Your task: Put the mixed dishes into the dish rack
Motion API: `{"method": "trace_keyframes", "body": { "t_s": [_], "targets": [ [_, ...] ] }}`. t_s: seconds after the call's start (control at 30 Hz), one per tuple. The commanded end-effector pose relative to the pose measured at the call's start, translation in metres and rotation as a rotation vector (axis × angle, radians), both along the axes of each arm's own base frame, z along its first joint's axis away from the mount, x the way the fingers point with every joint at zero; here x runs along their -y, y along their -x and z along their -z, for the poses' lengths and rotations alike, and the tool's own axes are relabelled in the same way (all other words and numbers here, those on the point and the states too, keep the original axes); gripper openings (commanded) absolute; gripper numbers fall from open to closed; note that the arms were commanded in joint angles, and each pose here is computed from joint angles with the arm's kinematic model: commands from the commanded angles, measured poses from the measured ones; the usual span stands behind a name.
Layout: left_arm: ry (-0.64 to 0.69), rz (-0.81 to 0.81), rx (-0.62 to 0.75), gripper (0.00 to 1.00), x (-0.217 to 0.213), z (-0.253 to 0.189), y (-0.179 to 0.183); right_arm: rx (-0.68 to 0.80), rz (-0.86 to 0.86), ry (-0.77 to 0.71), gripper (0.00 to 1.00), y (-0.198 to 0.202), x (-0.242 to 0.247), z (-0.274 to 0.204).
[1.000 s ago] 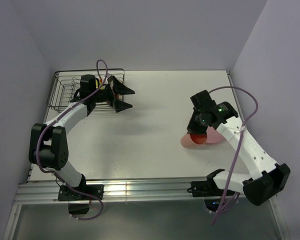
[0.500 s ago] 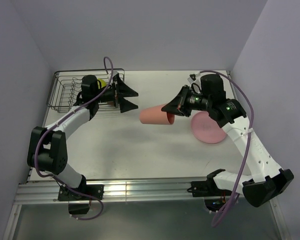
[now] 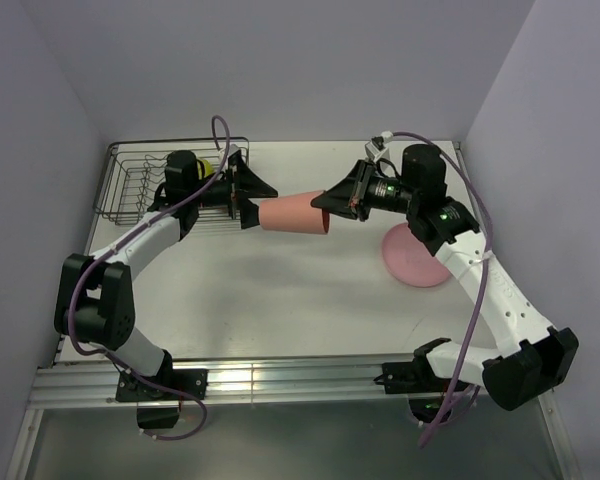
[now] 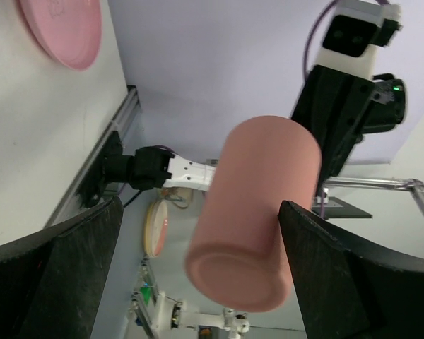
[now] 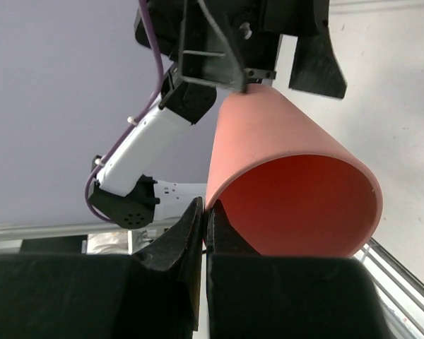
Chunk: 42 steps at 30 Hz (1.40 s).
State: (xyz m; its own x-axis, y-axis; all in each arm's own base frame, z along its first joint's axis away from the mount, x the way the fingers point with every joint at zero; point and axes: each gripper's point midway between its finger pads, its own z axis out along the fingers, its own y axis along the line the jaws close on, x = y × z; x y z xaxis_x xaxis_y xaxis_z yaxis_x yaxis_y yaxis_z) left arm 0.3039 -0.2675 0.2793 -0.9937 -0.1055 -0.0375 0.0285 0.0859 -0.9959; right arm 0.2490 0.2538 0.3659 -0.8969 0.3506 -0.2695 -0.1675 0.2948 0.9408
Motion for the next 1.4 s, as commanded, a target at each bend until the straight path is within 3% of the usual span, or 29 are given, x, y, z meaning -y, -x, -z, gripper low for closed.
{"method": "trace_keyframes", "body": {
  "t_s": [0.0,0.07,0.1,0.4,1.07,1.2,1.27,1.37],
  "targets": [
    [0.072,0.062,0.090,0.99,-0.002,-0.034,0.022,0.057,-0.026,-0.084,0.00,-0.011,-0.007,-0.008],
    [0.112,0.069,0.136,0.99,-0.003,-0.042,0.027,0.088,-0.033,-0.105,0.00,-0.013,-0.008,-0.011],
    [0.136,0.074,0.086,0.99,-0.004,-0.049,0.031,0.094,-0.036,-0.109,0.00,-0.014,-0.009,-0.011],
    [0.354,0.110,0.087,0.99,-0.015,-0.077,0.052,0.140,0.009,-0.144,0.00,-0.032,0.002,-0.003],
    [0.313,0.071,0.110,0.99,-0.004,-0.067,0.031,0.106,-0.042,-0.086,0.00,-0.025,0.002,0.021],
    [0.241,0.040,0.080,0.90,0.003,-0.058,0.019,0.105,-0.049,-0.077,0.00,-0.023,0.001,0.021],
    [0.214,0.030,0.142,0.83,0.005,-0.061,0.016,0.098,-0.052,-0.071,0.00,-0.023,0.000,0.023],
    [0.162,0.007,0.139,0.60,0.008,-0.057,0.008,0.112,-0.057,-0.066,0.00,-0.023,0.000,0.023]
  ]
}}
